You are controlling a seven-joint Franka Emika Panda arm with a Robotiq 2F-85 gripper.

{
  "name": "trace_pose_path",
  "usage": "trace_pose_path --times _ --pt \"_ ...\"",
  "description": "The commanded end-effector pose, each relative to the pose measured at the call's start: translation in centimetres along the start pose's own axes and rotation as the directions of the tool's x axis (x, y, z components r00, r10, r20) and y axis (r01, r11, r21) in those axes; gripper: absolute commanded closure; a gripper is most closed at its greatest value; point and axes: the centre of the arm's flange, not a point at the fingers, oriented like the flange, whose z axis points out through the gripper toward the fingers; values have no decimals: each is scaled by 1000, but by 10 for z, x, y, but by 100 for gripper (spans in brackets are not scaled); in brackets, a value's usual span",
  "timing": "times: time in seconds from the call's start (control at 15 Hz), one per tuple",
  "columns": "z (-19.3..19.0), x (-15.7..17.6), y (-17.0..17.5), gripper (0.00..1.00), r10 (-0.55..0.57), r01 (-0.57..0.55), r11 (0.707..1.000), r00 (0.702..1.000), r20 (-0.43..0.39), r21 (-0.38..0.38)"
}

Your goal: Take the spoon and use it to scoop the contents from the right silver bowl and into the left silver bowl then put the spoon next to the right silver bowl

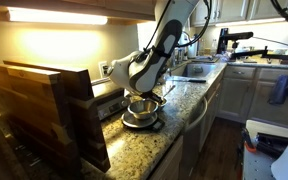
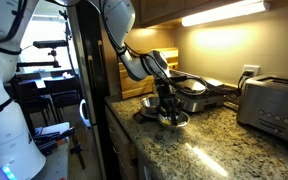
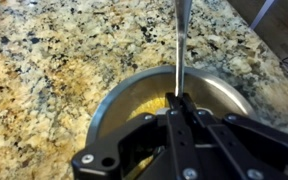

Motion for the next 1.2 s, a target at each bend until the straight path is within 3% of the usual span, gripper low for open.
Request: trace_pose_path --times 0.0,0.53,1.13 --pt "-6 -19 -13 98 19 -19 1000 998 -62 -2" --pt "-5 -45 -12 98 75 -75 997 995 -61 1" --pt "-12 -75 -5 98 168 -168 986 975 -144 16"
